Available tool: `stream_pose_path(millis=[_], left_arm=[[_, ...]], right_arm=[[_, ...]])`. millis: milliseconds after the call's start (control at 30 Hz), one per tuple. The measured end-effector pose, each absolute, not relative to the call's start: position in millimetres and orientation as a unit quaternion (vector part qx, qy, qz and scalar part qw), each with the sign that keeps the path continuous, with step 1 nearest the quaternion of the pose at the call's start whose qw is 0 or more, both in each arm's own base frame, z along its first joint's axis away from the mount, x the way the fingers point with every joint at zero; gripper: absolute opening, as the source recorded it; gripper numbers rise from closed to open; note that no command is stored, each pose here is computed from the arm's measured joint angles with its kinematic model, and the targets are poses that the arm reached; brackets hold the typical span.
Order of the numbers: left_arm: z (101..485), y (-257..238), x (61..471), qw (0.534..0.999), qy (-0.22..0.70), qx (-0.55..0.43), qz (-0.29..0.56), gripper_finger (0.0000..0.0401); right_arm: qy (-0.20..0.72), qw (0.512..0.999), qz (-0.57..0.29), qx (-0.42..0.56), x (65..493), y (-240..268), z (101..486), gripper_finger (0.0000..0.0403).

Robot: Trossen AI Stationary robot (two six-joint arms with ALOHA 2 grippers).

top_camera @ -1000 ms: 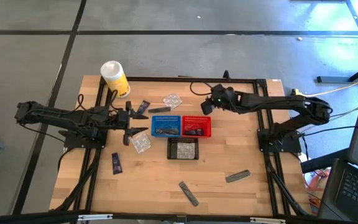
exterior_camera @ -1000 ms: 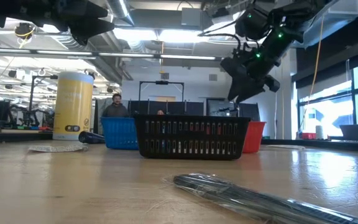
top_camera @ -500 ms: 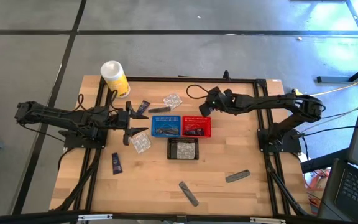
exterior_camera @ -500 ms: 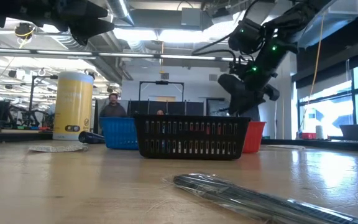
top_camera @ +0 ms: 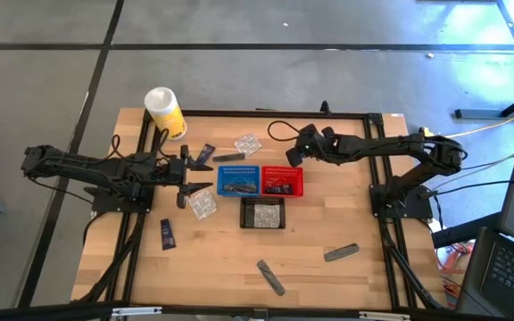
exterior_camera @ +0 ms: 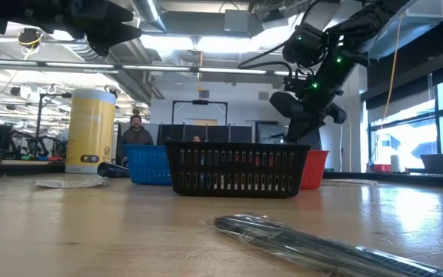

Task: Pick & Place Travel size toiletries
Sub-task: Put the blue shaver cream into the red bin

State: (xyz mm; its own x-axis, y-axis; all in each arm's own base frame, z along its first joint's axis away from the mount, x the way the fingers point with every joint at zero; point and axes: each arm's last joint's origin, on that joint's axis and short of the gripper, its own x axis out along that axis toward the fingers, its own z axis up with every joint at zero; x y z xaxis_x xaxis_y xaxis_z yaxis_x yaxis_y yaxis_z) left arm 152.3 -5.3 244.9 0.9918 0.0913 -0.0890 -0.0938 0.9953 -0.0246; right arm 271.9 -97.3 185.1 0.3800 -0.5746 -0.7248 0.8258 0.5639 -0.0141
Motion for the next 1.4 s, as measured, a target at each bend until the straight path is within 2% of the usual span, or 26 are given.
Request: stream_pose_path(millis=[167,967,1200,1400], left_arm=[[244.9,-5.3,152.2,0.998,0.044,-0.014,0.046,0.0212],[244.9,-5.3,152.3,0.998,0.044,-0.014,0.046,0.0212],[244.9,-5.3,152.3,0.998,0.044,-0.014,0.046,0.0212],[244.9,-5.3,152.3,0.998,0.044,-0.014,0.046,0.0212]], right_arm=[[0.358,0.816,-0.419,0.174,272.4,-96.9,185.1,0.0007],[0.362,0.824,-0.399,0.176,271.9,-95.7,188.0,0.0002],[0.322,0.842,-0.394,0.179,265.7,-93.5,209.3,0.0001],[0.287,0.869,-0.354,0.194,260.8,-85.3,229.9,0.0001]])
